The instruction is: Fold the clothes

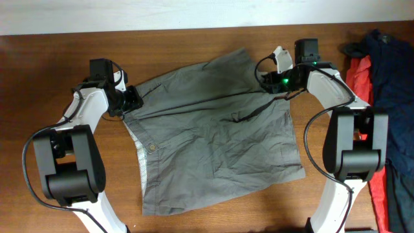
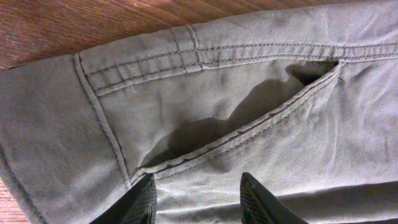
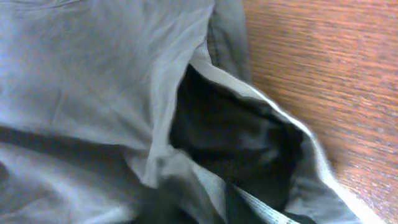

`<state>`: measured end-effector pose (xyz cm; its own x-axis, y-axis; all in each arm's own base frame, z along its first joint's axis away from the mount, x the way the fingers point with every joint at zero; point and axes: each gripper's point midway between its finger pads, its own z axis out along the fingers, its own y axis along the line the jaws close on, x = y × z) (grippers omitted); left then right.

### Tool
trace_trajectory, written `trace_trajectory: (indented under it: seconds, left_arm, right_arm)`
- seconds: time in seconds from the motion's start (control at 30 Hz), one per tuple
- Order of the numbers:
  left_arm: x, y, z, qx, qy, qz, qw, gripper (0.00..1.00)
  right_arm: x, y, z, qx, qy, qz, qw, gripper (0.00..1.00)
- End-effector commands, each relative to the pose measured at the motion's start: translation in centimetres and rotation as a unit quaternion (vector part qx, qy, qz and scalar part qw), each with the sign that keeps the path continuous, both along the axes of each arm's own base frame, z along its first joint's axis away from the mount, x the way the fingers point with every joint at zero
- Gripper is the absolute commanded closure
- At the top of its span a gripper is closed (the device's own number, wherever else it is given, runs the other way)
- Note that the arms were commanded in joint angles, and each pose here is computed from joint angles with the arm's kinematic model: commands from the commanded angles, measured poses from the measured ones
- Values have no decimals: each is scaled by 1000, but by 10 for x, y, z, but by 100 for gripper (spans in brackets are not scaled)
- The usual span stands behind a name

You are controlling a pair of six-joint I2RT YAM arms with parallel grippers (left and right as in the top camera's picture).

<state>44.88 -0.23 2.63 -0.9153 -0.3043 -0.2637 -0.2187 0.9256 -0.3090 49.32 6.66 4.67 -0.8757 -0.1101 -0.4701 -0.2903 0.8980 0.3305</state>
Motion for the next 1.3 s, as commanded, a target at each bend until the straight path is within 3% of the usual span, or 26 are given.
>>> trace_trajectory:
  seconds: [0.0, 0.13, 0.27, 0.5, 0.53, 0.57, 0.63, 0.87, 1.0, 1.13, 1.27]
  left_arm:
    - [6, 2, 1, -5, -6, -5, 1000, 57]
    - [6, 2, 1, -5, -5, -5, 1000, 56]
    - [6, 2, 1, -5, -5, -5, 1000, 56]
    - [6, 2, 1, -5, -7, -5, 1000, 56]
    - [7, 2, 1, -5, -7, -5, 1000, 56]
    - [7, 2, 1, -5, -7, -5, 1000, 56]
    - [6, 2, 1, -5, -7, -5, 1000, 56]
    - [4, 1, 0, -3, -3, -12, 1000, 55]
    - [3, 1, 3, 2, -2, -29, 1000, 49]
    - [4, -9, 12, -20, -9, -60, 998, 47]
    - [4, -13, 18, -25, -12, -79, 996, 45]
  right_arm:
    - [8, 6, 10, 7, -14, 9, 1000, 96]
    - [26, -1, 50, 41, -55, -13, 998, 96]
    - [46, -27, 89, 83, -72, -91, 990, 96]
    - [42, -63, 74, 63, -40, -154, 985, 95]
    - [41, -64, 70, 58, -36, -157, 985, 87]
    - [40, -64, 69, 56, -34, -154, 986, 62]
    - [40, -65, 68, 52, -34, -153, 986, 49]
    - [32, -81, 63, 45, -17, -172, 984, 44]
    - [23, -79, 56, 14, -14, -126, 992, 41]
    - [9, -100, 40, -60, 19, -153, 986, 27]
    - [-5, -111, 32, -82, 52, -172, 980, 33]
